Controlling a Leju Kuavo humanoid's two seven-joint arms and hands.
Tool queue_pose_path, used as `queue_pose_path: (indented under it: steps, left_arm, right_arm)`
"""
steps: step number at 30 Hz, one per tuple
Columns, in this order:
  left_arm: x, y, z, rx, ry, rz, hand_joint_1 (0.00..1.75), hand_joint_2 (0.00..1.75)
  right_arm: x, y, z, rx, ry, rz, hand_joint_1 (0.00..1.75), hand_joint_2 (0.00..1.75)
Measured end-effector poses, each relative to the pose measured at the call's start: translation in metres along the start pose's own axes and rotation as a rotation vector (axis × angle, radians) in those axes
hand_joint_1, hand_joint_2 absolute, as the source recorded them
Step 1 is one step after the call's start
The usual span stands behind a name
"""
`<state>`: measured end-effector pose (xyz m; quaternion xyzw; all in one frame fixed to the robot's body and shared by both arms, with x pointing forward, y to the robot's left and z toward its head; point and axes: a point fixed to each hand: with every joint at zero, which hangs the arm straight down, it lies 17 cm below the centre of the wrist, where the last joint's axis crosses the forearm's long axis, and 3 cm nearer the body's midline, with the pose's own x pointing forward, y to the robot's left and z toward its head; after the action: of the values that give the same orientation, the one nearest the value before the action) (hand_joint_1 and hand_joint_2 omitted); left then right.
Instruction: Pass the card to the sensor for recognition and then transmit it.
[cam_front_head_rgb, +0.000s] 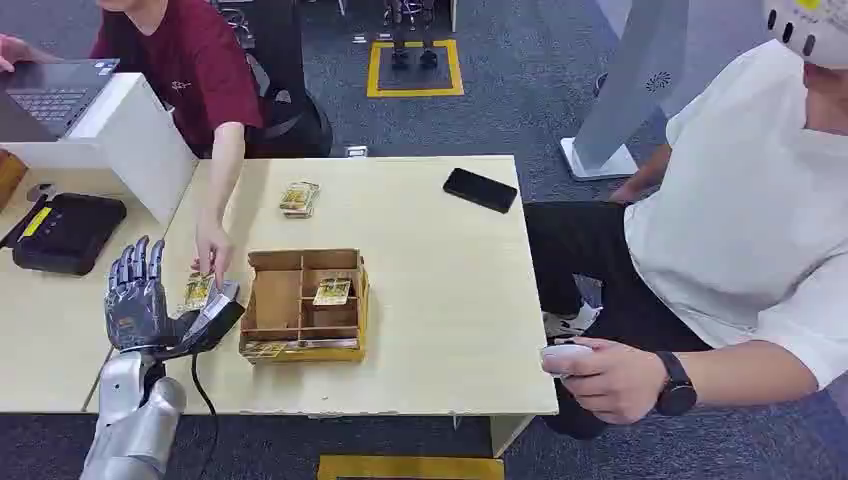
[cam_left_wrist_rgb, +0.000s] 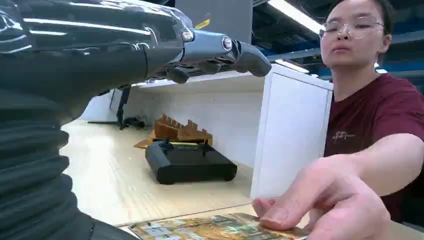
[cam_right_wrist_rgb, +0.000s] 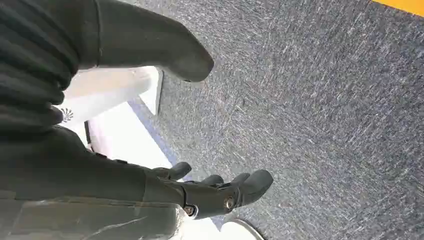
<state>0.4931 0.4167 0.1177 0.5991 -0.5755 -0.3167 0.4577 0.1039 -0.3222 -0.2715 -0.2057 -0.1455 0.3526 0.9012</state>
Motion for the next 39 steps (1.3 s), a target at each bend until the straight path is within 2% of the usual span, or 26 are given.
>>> queue_pose_path:
  steps: [3,4,5,39]
  left_arm:
    - [0.0005,0.0,0.0,0.0,-0.003,0.001,0.0,1.75]
    - [0.0008,0.0001,0.0,0.001,-0.004,0.002,0.07,1.75]
    - [0.001,0.0001,0.0,0.001,-0.006,0.002,1.73,1.75]
    - [0.0087,0.0028,0.0,0.01,-0.072,0.017,1.75,1.75]
  right_arm:
    - [0.0001,-0.0002,-0.0001,-0.001,0.0,0.0,0.0,1.75]
    - [0.0,-0.0002,-0.0001,-0.001,0.0,0.0,0.0,1.75]
    - [0.0,-0.0002,-0.0001,-0.001,0.0,0.0,0.0,1.75]
    - [0.0005,-0.0009,-0.0002,-0.003,-0.005,0.004,0.0,1.75]
